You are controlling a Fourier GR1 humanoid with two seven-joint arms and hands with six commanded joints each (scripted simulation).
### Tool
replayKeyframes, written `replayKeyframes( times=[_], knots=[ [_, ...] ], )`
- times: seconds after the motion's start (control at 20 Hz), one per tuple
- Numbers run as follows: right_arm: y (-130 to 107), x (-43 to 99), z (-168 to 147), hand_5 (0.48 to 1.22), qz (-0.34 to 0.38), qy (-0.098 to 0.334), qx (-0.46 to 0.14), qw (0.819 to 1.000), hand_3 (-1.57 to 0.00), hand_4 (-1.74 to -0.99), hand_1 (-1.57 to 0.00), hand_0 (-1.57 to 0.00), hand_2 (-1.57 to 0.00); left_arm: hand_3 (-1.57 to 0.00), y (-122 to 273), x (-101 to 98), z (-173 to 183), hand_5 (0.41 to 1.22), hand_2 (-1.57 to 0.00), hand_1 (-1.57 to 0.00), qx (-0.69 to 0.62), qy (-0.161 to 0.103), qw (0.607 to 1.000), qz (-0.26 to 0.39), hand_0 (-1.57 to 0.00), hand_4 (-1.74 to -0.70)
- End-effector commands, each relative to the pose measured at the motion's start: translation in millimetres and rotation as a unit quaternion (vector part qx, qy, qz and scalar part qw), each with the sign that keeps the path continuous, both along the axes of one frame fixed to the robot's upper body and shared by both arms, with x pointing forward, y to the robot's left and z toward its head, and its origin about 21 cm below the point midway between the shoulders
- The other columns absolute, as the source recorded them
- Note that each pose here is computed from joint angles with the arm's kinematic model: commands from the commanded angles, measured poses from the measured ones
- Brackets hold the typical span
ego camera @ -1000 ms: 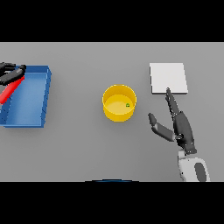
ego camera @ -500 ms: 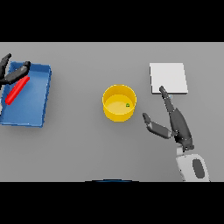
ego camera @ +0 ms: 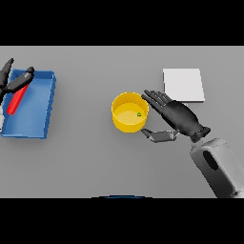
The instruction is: Pick up the red beaker and tilt it to pour out 1 green nut into yellow bowl. Pick up the yellow bowl and place it on the metallic measuring scale.
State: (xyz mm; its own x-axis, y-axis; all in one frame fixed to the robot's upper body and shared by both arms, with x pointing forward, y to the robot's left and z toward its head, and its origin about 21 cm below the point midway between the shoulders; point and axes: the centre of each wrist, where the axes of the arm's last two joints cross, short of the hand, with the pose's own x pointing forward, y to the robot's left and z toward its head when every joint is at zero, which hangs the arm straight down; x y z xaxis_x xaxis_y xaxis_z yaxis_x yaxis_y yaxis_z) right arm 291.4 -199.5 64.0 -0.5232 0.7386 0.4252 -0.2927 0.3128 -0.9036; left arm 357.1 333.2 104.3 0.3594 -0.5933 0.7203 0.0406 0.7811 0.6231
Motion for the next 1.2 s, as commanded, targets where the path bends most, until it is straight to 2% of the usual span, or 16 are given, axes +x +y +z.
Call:
replayKeyframes(
  times=[0.0,0.25,0.6,0.95,1.0,1.15],
  knots=[
    [4.9,4.3,3.7,0.635,0.025,-0.004,-0.02,0.999,0.0,-1.157,0.0,0.0,0.0,0.0,-0.8,-0.8,-1.1,0.688,0.0,0.0,-0.001,0.001,1.0,-0.001,0.0,-0.81],
    [28.8,22.2,2.5,0.642,0.105,-0.007,-0.118,0.987,0.0,-1.156,0.0,0.0,0.0,0.0,1.0,-4.5,-2.5,0.692,0.0,0.0,0.005,0.001,1.0,-0.008,0.0,-0.81],
    [52.4,44.7,-5.6,0.658,0.166,0.026,-0.203,0.965,0.0,-1.161,0.0,0.0,0.0,0.0,6.2,-0.5,-1.0,0.696,0.0,0.0,0.005,0.005,1.0,0.001,0.0,-0.81],
    [70.9,58.0,-13.0,0.674,0.18,0.058,-0.267,0.945,0.0,-1.181,0.0,0.0,0.0,0.0,9.0,-2.2,-5.0,0.703,0.0,0.0,0.007,0.004,1.0,-0.006,0.0,-0.8],
    [75.1,56.3,-17.5,0.676,0.184,0.063,-0.272,0.943,0.0,-1.184,0.0,0.0,0.0,0.0,10.7,-5.1,-6.6,0.703,0.0,0.0,0.005,0.002,1.0,-0.008,0.0,-0.8],
    [71.4,62.3,-20.1,0.708,0.182,0.073,-0.278,0.94,-0.02,-1.195,0.0,0.0,0.0,0.0,11.1,-0.6,-2.8,0.711,0.0,0.0,0.014,0.007,1.0,-0.001,0.0,-0.79]
  ],
)
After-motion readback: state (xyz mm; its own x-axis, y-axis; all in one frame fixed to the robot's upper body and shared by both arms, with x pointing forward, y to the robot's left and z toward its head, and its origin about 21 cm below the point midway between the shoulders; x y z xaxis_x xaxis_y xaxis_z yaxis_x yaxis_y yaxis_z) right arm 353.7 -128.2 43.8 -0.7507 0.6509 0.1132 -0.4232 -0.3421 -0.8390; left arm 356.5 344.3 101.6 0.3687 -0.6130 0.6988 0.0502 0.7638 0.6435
